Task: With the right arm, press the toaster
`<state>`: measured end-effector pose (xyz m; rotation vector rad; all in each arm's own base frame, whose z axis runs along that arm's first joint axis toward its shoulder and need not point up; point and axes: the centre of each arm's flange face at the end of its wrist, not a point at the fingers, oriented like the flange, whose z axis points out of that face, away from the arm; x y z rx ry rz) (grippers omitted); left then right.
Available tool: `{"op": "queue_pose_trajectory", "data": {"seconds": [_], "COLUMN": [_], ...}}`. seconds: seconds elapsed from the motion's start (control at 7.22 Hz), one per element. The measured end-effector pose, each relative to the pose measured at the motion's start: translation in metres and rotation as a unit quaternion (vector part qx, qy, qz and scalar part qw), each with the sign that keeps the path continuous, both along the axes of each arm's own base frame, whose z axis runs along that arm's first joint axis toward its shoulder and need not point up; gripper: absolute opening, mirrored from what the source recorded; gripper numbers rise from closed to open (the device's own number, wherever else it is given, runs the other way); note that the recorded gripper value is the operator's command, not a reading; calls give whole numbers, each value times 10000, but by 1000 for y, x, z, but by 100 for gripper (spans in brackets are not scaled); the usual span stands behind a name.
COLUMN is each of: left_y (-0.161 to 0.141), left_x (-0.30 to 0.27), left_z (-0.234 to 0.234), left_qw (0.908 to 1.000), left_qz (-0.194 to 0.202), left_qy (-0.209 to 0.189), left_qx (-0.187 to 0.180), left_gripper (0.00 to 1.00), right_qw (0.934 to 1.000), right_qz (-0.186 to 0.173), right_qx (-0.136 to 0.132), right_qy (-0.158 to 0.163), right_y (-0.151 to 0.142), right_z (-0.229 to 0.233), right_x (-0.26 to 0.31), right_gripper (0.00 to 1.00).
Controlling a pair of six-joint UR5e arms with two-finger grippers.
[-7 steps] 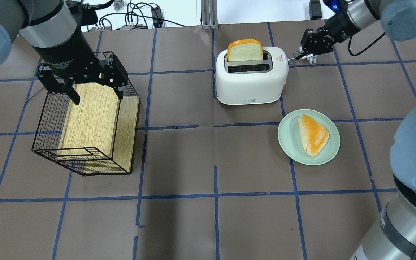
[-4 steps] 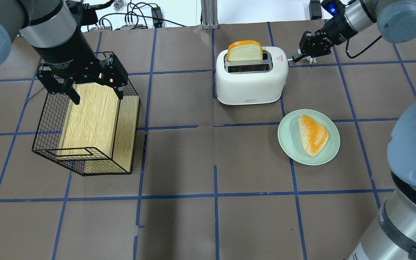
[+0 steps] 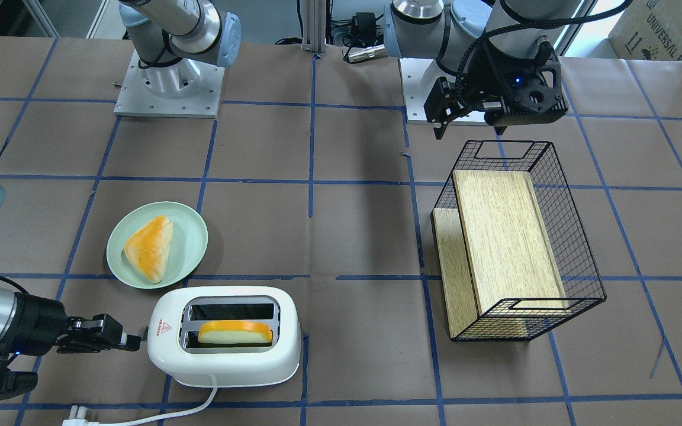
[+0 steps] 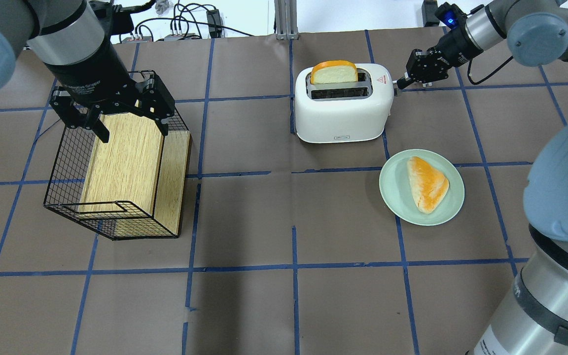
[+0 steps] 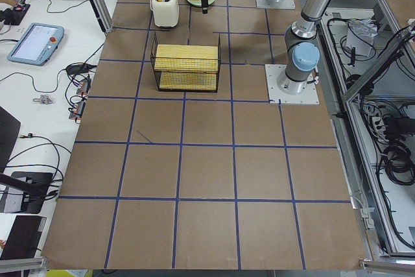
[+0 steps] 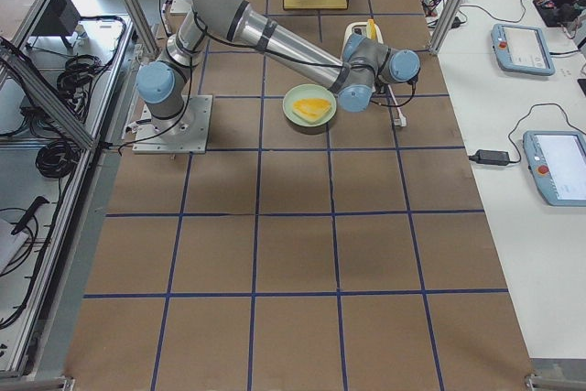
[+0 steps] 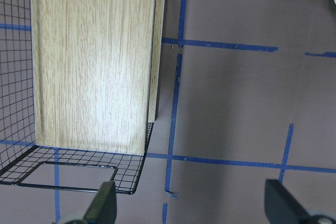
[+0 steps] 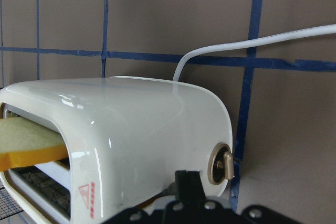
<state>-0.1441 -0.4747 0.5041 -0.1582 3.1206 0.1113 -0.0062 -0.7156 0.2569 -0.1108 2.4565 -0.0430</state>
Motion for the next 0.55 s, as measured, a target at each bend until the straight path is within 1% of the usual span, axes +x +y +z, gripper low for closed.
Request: {"op": "queue_pose_trajectory", "data": {"seconds": [0.55], "left_y": [0], "left_x": [0], "left_z": [0], "left_qw": [10000], "left_qz": [0], "left_qy": [0], "left_qx": [4], "left_gripper": [100], "right_qw": [10000], "right_qz": [17], "right_qx": [-81], "right_qy": [-14], "right_y": [-8], "right_z": [-22], "right_x": [-2], "right_gripper": [3]}}
